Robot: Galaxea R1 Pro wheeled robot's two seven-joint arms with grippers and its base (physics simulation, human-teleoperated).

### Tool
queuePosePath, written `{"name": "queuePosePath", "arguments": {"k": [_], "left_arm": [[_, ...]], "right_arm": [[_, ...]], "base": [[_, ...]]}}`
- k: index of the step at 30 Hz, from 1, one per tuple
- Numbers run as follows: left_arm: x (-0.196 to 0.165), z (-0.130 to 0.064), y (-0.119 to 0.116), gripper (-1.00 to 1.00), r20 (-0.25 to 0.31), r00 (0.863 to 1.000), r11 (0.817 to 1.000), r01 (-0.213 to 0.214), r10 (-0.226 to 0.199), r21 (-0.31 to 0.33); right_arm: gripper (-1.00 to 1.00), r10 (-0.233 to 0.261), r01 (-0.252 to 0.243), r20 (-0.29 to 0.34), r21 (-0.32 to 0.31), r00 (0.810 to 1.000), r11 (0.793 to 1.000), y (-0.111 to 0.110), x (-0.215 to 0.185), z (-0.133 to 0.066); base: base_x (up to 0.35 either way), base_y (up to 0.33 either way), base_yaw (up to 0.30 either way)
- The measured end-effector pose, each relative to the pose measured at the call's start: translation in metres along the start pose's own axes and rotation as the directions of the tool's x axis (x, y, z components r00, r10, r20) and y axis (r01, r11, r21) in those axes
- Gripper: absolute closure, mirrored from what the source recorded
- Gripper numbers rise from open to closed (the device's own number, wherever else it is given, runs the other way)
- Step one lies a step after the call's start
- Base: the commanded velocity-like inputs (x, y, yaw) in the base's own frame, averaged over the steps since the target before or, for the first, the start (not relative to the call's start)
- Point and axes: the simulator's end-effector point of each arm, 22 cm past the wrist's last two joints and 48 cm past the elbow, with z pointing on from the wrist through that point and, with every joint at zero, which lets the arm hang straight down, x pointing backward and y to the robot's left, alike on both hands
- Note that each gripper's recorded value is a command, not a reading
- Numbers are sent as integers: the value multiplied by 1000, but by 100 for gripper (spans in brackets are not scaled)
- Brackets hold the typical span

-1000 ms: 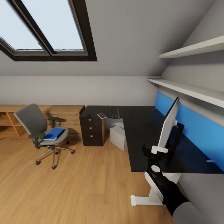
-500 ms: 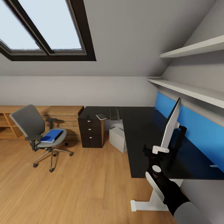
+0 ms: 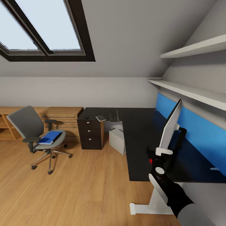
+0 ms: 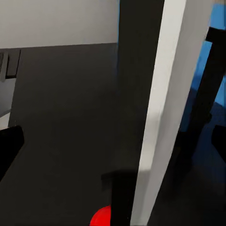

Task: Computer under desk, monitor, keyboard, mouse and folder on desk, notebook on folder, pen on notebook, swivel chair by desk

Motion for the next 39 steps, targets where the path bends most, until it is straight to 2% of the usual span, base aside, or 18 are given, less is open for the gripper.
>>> {"name": "queuePosePath", "arguments": {"k": [8,20,39], "left_arm": [[0,0,0,-100,1,1000,1000,0,0,0],[0,0,0,-100,2,1000,1000,0,0,0],[-5,1,-1,-100,14,1000,1000,3,-3,2]], "right_arm": [[-100,-1,1,-1,1,1000,1000,-1,1,0],[-100,-1,1,-3,3,1000,1000,-1,1,0],[-100,0,0,4,4,1000,1000,-3,-4,-1]], "base": [[18,-47,0],[134,-3,-3],[4,0,-86]]}}
